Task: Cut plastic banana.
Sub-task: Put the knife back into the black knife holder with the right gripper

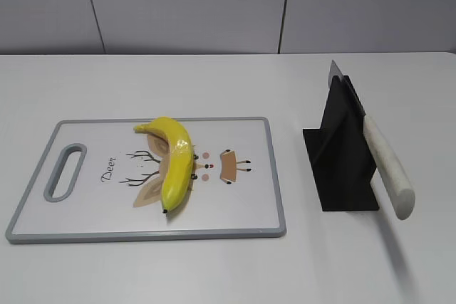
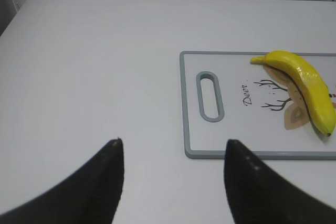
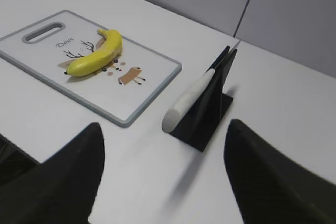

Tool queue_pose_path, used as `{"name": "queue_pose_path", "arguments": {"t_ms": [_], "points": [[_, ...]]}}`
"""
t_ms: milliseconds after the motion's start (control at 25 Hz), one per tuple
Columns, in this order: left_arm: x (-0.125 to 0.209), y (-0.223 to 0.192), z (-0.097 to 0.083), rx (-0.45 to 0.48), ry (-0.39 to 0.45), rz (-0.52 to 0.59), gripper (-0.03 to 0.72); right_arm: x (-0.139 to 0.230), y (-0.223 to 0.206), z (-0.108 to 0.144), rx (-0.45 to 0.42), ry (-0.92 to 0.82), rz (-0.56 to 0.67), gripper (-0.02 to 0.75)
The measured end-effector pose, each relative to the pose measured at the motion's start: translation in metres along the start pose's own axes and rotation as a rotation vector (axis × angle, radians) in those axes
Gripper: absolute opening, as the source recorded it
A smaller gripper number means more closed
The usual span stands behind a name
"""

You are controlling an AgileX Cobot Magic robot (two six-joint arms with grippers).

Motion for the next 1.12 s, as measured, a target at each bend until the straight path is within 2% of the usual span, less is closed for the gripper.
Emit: {"name": "queue_pose_path", "arguments": {"t_ms": [280,520,720,1120], "points": [[0.000,0.000,0.000,-0.001,-0.001,-0.001,0.583,0.020,-0.004,-0.006,0.046,-0.049,0.105,0.541],[0.000,0.000,0.000,-0.001,-0.001,-0.001,0.583,0.045,-0.020,-0.007,0.046,-0.057,0.182,0.541],[0.000,0.000,0.000,-0.001,-0.001,-0.001,0.583,0.047,-0.026,-0.014,0.091,-0.042,0.163,0.541],[0.000,0.000,0.000,-0.001,-0.001,-0.001,0.582,0.045,-0.026,-0.014,0.098,-0.088,0.149,0.541]]}}
Point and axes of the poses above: a point on each arm's last joint axis where the gripper is mounted, y pointing back along that axis away from the gripper, z along the wrist's bending axis when the last joint is at zero, x = y × z, the point moved 6 cm from there along -y, pointing out along that axis toward the gripper, and after that the axes turned 4 degrees about y, right-handed, at the moved point
